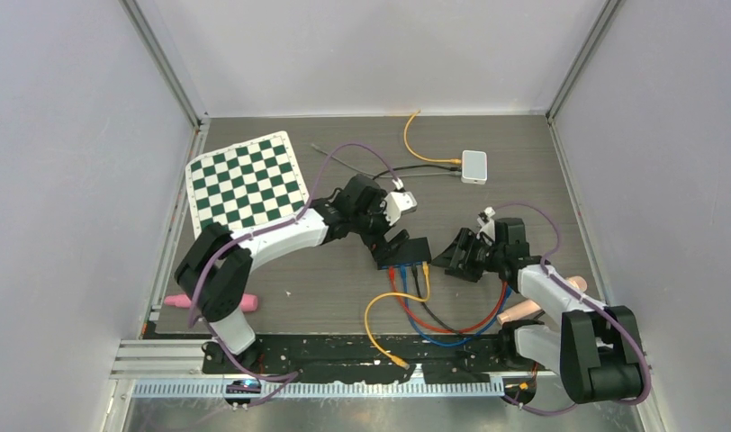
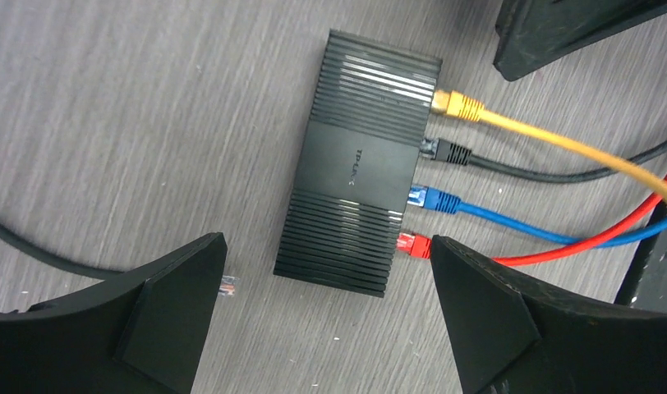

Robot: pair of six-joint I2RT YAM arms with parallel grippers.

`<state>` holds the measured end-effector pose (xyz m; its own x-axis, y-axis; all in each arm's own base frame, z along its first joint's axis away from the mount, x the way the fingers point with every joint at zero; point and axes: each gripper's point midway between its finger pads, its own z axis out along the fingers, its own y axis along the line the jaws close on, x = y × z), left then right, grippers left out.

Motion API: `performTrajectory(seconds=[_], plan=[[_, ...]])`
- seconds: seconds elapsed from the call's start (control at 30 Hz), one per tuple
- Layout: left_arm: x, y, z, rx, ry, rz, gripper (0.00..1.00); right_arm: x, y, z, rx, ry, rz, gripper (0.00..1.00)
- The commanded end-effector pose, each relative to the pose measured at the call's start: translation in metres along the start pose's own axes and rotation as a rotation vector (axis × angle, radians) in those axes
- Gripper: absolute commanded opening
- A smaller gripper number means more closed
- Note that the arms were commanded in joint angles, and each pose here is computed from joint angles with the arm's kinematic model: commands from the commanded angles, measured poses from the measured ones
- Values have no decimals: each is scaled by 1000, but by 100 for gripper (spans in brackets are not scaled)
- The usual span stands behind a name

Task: Pull the plug from the switch port
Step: Pull the connector from the switch port.

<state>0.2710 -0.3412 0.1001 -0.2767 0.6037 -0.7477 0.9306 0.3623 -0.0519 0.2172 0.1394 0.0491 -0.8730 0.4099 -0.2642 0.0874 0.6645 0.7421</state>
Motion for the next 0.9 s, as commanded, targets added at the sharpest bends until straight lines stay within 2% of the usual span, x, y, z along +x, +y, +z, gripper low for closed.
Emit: performTrajectory(seconds=[0.0,0.23,0.87], plan=[[5,-4,4,59,72,82,100,4,18,7,-90,5,-12,62],[20,-3,20,76,210,156,100,14,18,20,-93,30,35,62],[35,-7,48,127,322,170,98,22,-2,37,-27,85,75,57]])
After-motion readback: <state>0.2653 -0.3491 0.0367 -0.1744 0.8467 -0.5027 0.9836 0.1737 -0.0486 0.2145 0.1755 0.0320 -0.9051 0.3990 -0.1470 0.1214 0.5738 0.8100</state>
